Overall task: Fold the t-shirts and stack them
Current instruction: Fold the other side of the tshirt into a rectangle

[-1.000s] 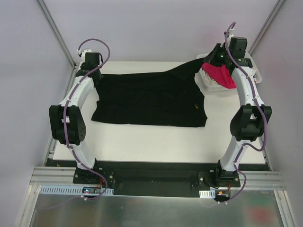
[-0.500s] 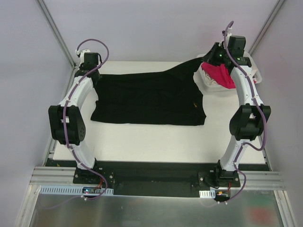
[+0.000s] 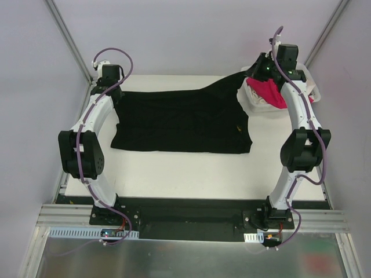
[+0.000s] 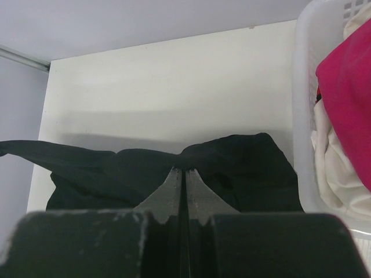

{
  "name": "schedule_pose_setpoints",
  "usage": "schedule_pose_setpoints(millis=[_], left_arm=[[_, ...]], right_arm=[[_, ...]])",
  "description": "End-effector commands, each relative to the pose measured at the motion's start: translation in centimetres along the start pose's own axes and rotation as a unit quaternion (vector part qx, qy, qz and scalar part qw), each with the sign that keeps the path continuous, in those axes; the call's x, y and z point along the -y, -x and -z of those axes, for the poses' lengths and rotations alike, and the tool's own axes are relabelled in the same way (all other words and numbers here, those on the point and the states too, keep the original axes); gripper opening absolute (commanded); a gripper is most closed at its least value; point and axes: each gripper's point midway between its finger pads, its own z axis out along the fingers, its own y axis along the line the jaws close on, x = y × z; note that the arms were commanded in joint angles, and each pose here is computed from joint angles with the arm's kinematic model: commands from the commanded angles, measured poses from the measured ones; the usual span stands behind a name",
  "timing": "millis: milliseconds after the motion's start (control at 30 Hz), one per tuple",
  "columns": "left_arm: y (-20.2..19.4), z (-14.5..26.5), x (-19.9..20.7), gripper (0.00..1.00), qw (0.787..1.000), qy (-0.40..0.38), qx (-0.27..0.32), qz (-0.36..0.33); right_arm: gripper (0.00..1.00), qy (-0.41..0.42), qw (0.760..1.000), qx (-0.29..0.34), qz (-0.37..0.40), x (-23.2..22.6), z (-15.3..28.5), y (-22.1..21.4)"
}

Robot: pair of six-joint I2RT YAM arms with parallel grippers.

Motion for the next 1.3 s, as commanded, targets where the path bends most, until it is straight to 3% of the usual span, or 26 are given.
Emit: schedule_pose_setpoints(millis=[0, 167, 467, 900, 1267], left_arm=[[2.8, 2.1, -1.3, 0.0, 0.999, -0.006, 0.036, 0.016], [1.7, 2.5, -1.2, 0.0, 0.999, -0.019, 0.025, 0.018], [0.1, 1.8, 0.4, 0.0, 0.998, -0.055, -0.004, 0.022], [0.6, 1.5, 0.4, 0.0, 0.999, -0.052, -0.001, 0.011], [-1.2, 1.6, 0.1, 0.0, 0.998, -0.053, -0.026, -0.007]], right_arm=[[0.01, 0.018, 0.997, 0.059, 0.037, -3.2, 4.7, 3.2], [0.01, 0.028, 0.997, 0.07, 0.034, -4.1, 7.1, 1.9], [0.01, 0.055, 0.997, 0.05, 0.016, -6.0, 10.1, -4.4], [0.01, 0.052, 0.999, -0.003, -0.009, -5.2, 8.3, -9.4], [0.01, 0.037, 0.998, -0.039, -0.022, -3.9, 7.4, -13.4]])
